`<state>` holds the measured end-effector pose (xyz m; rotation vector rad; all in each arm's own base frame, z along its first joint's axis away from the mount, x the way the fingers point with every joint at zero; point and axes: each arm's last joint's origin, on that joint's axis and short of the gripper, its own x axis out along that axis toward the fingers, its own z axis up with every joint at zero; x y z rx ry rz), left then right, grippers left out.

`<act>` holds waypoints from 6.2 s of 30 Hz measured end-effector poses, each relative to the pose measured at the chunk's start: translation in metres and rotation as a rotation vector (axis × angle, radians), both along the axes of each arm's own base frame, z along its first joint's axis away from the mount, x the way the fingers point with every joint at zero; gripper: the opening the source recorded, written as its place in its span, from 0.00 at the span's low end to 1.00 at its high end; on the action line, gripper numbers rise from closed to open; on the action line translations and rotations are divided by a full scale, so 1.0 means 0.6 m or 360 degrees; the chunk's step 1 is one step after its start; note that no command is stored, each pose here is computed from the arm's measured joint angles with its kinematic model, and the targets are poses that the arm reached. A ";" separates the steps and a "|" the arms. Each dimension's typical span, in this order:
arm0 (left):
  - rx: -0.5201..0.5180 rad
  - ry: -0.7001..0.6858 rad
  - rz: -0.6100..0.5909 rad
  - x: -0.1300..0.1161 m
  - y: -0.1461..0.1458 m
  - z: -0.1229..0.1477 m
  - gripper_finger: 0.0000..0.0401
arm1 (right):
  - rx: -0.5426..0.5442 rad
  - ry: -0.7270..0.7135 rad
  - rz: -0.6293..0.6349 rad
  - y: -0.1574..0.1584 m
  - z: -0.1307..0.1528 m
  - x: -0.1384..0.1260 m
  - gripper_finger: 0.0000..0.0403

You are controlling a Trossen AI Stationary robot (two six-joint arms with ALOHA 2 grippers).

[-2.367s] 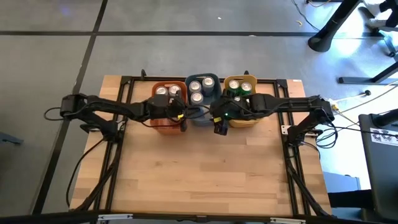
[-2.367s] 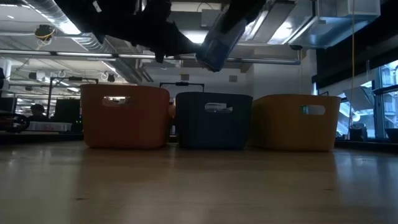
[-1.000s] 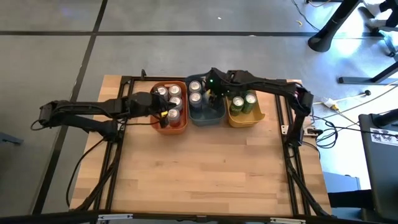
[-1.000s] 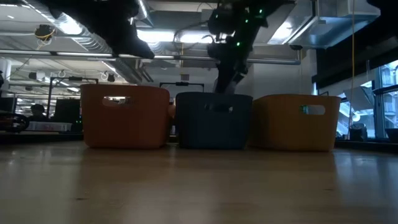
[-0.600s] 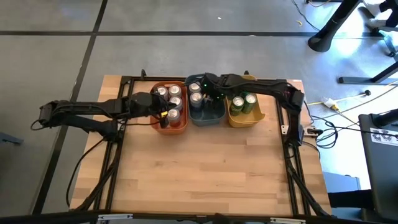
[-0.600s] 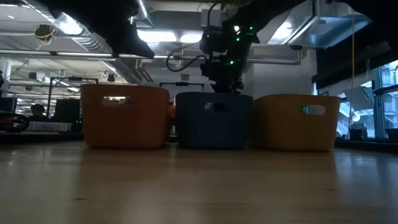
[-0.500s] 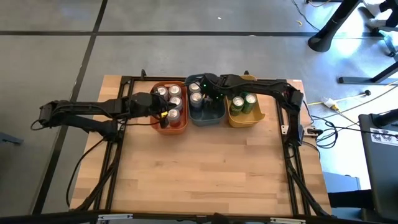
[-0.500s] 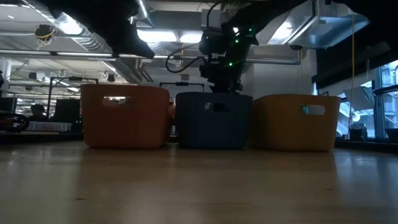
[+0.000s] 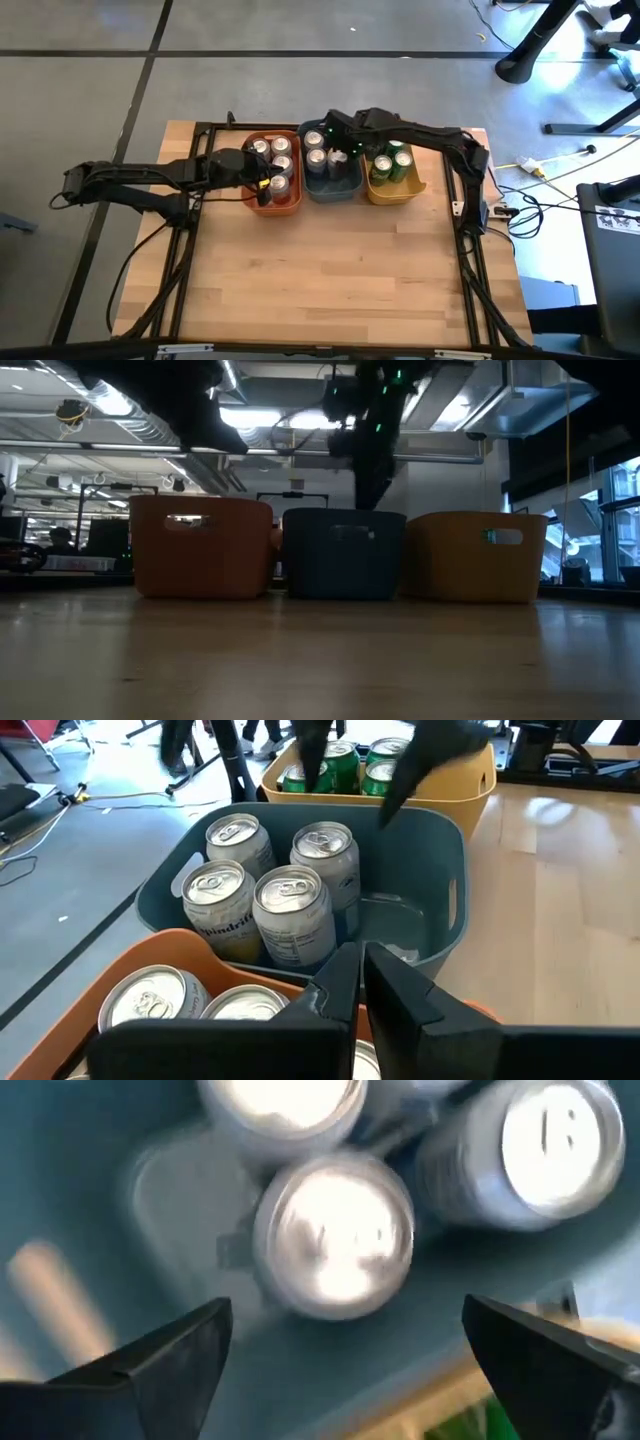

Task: Sort soda cans
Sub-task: Put the blue-white soda can into the blue bin, then return to Home Position

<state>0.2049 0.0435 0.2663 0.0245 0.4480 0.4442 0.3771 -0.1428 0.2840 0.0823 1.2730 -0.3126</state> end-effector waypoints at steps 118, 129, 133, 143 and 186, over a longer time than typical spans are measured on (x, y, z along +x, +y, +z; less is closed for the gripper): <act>0.0151 -0.0722 -0.0291 -0.182 -0.042 -0.162 0.01 | -0.0034 -0.2093 0.0180 0.222 -0.194 -0.467 0.06; 0.0148 -0.0723 -0.0290 -0.182 -0.042 -0.162 0.01 | -0.0047 -0.2074 0.0190 0.222 -0.195 -0.465 0.06; 0.0148 -0.0723 -0.0290 -0.182 -0.042 -0.162 0.00 | -0.0049 -0.2081 0.0189 0.222 -0.194 -0.465 0.06; 0.0148 -0.0723 -0.0290 -0.182 -0.042 -0.162 0.01 | -0.0051 -0.2099 0.0189 0.222 -0.192 -0.465 0.06; 0.0148 -0.0723 -0.0291 -0.182 -0.042 -0.162 0.02 | -0.0051 -0.2106 0.0190 0.222 -0.192 -0.465 0.06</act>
